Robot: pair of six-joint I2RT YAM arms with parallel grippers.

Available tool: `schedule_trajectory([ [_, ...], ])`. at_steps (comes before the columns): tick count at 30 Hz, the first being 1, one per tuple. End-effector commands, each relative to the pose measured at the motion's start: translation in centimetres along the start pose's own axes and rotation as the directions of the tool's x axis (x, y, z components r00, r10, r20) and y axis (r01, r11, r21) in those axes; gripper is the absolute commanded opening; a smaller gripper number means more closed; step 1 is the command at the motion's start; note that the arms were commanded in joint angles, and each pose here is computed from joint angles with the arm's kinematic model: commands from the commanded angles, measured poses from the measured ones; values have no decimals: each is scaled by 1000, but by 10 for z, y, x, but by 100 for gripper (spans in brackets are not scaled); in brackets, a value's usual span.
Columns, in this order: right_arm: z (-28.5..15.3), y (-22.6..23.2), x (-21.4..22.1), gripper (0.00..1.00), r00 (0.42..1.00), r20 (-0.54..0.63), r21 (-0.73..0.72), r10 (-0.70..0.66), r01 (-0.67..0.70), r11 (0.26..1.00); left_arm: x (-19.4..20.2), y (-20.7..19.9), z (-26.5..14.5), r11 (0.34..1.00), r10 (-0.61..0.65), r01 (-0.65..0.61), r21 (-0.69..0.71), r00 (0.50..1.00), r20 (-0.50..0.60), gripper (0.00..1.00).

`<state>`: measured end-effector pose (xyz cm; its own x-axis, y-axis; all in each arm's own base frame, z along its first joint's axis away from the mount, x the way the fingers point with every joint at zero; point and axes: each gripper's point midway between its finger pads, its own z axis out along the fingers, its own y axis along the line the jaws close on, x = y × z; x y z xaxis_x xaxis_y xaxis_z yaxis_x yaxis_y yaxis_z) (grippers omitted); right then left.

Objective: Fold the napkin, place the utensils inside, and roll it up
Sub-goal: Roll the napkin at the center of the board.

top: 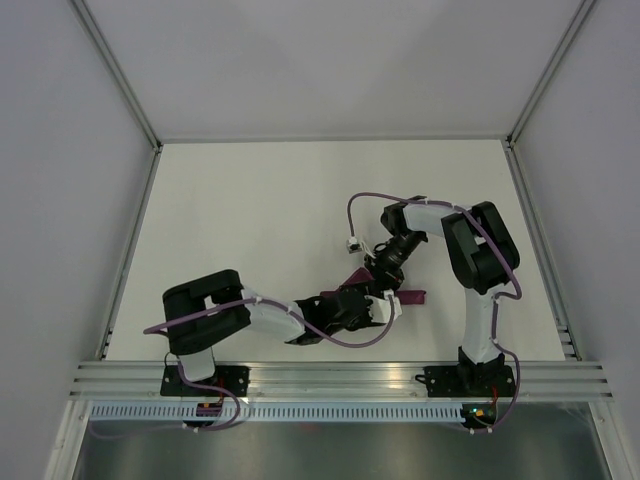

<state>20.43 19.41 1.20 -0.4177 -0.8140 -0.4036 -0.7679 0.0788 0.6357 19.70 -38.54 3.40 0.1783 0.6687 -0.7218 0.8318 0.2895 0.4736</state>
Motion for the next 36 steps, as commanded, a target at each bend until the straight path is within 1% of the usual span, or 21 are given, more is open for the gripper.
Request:
schedule_trajectory([
  [1, 7, -45, 41, 11, 984, -174, 100, -46, 64, 993, -14, 16, 13, 994, 94, -93, -65, 995, 17, 66],
  [4, 5, -46, 41, 11, 985, -171, 95, -38, 55, 994, -6, 5, 19, 993, 116, -116, -14, 993, -13, 64],
  [7, 5, -44, 43, 11, 984, -174, 81, -30, 45, 996, 2, -5, 21, 993, 115, -113, 35, 993, -36, 51],
  [8, 4, -45, 42, 12, 984, -172, 81, -34, 48, 996, 5, -9, 21, 993, 107, -104, 60, 993, -50, 40],
  [10, 4, -44, 43, 13, 985, -171, 76, -29, 43, 996, 9, -14, 22, 992, 96, -90, 90, 993, -67, 29],
  [11, 4, -45, 42, 13, 985, -167, 78, -30, 44, 996, 16, -20, 20, 990, 87, -75, 122, 992, -96, 20],
  [13, 4, -45, 40, 16, 987, -161, 80, -29, 42, 996, 18, -28, 24, 983, 66, -44, 180, 991, -117, 13],
  [14, 2, -46, 39, 20, 987, -156, 85, -33, 47, 995, 27, -35, 21, 975, 55, -18, 222, 985, -161, 4],
  [15, 2, -45, 37, 23, 988, -150, 88, -30, 43, 995, 29, -42, 21, 961, 38, 10, 275, 985, -168, 2],
  [16, 1, -45, 35, 27, 989, -141, 93, -31, 45, 995, 26, -44, 22, 956, 17, 34, 292, 985, -171, 2],
  [17, -3, -44, 31, 35, 991, -128, 104, -39, 53, 993, 26, -46, 21, 948, 6, 50, 314, 984, -175, 2],
  [18, -6, -42, 27, 39, 993, -111, 110, -41, 53, 993, 28, -54, 18, 927, -7, 77, 368, 982, -189, 2],
  [19, -8, -42, 24, 43, 994, -97, 117, -43, 54, 992, 28, -51, 19, 920, -37, 110, 375, 980, -196, 2],
  [20, -15, -40, 17, 51, 995, -77, 137, -61, 71, 988, 27, -54, 17, 906, -54, 130, 402, 979, -195, 2],
  [23, -33, -34, 0, 62, 997, -17, 169, -80, 82, 982, 29, -55, 14, 880, -95, 181, 440, 973, -210, 2],
  [26, -54, -30, -15, 67, 995, 49, 191, -90, 79, 978, 29, -56, 12, 858, -125, 218, 464, 967, -223, 2],
  [28, -66, -29, -25, 69, 991, 107, 206, -81, 57, 977, 29, -55, 11, 850, -142, 239, 469, 962, -233, 2],
  [31, -99, -34, -32, 70, 975, 212, 260, -72, 15, 966, 29, -54, 10, 821, -183, 289, 492, 950, -252, 2],
  [32, -111, -31, -40, 71, 961, 258, 271, -96, 24, 962, 25, -57, 9, 799, -203, 306, 518, 948, -246, 2],
  [35, -142, -24, -39, 70, 927, 351, 312, -134, 19, 950, 29, -55, 5, 737, -263, 393, 550, 916, -302, 2],
  [36, -149, -22, -37, 70, 919, 365, 330, -149, 22, 944, 29, -47, 7, 727, -286, 416, 546, 907, -310, 2],
])
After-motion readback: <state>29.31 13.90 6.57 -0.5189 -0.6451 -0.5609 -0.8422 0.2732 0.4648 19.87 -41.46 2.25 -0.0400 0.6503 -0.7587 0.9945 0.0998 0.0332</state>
